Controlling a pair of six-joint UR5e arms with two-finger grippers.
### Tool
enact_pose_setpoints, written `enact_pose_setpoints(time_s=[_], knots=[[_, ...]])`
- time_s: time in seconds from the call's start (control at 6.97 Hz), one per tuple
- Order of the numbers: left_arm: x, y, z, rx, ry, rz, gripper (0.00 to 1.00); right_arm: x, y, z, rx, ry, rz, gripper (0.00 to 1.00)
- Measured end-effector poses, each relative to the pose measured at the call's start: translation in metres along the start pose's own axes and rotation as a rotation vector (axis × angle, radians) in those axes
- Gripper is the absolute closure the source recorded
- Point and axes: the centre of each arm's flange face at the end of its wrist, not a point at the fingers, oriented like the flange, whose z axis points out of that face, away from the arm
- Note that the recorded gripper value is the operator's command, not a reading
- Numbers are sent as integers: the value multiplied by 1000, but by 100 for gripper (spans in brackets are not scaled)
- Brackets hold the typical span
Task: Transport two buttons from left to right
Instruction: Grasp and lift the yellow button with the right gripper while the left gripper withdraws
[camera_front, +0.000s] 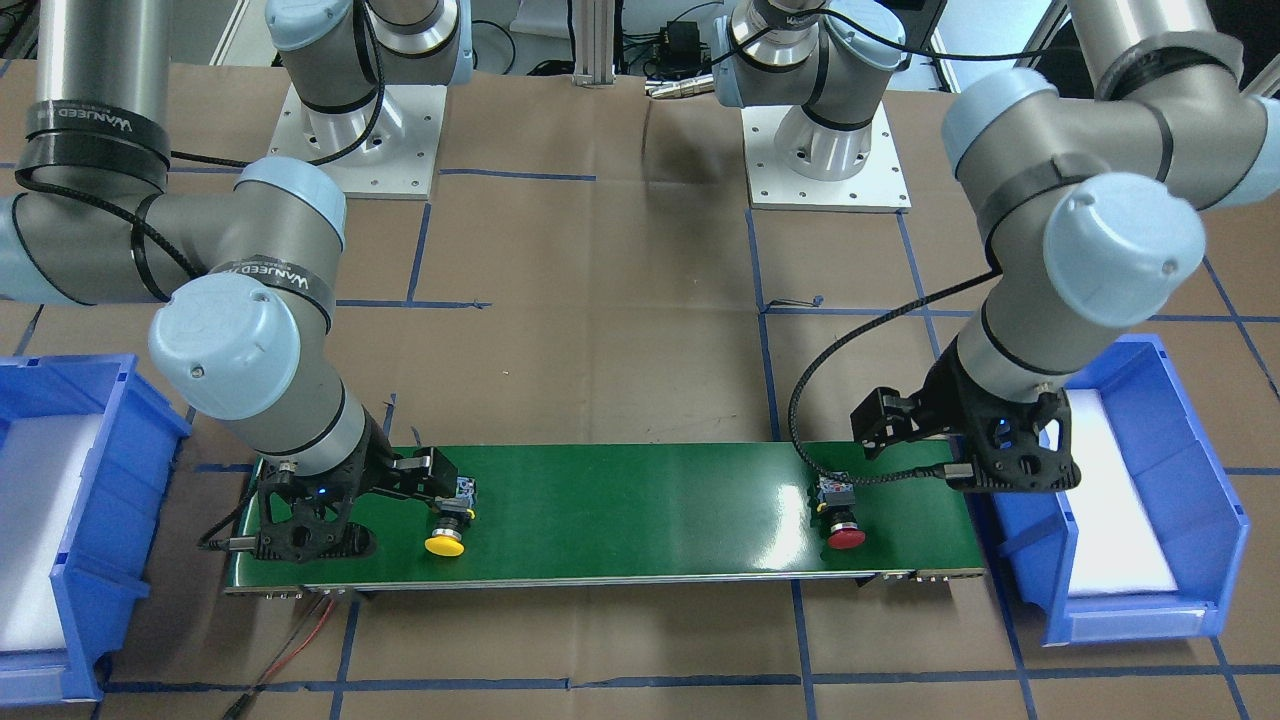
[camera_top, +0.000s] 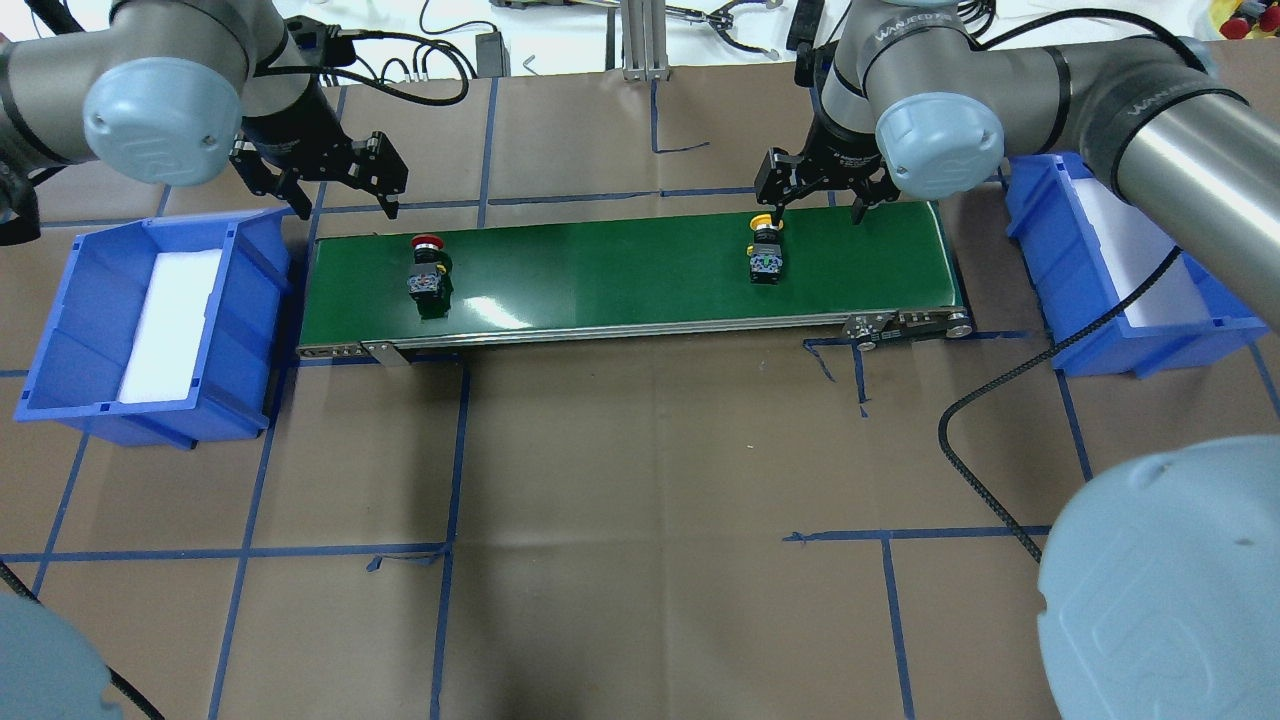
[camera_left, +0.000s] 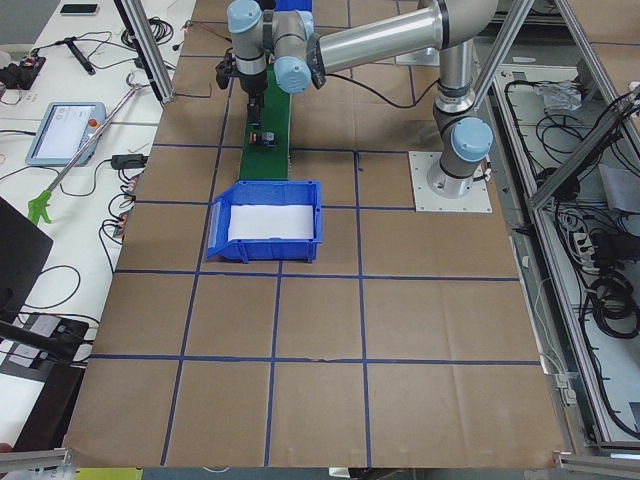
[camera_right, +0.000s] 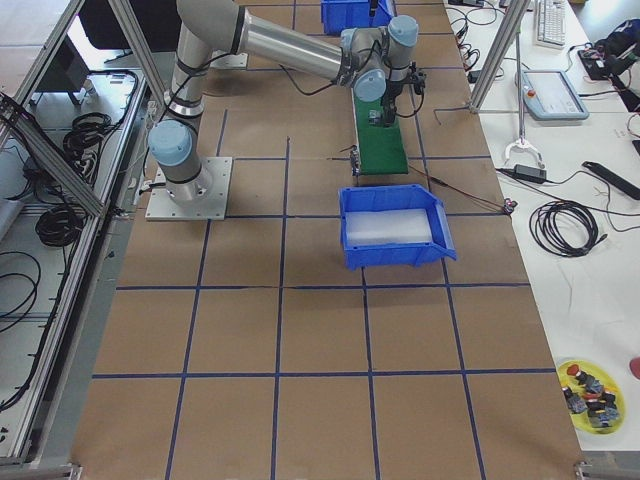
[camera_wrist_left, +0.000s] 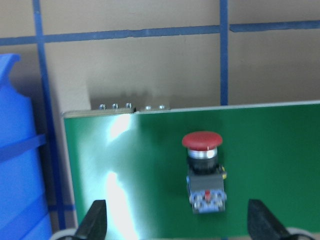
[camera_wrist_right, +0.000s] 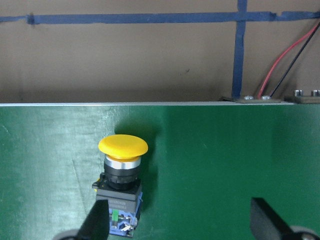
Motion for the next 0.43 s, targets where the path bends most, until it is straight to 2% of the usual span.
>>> enact_pose_setpoints(time_s=[0.29,0.43], knots=[[26,48,-47,-7,11,-40,0,0,-3,9,-13,3,22,0],[45,70,-57,-8,10,-39,0,0,-1,14,-27,4,32,0]])
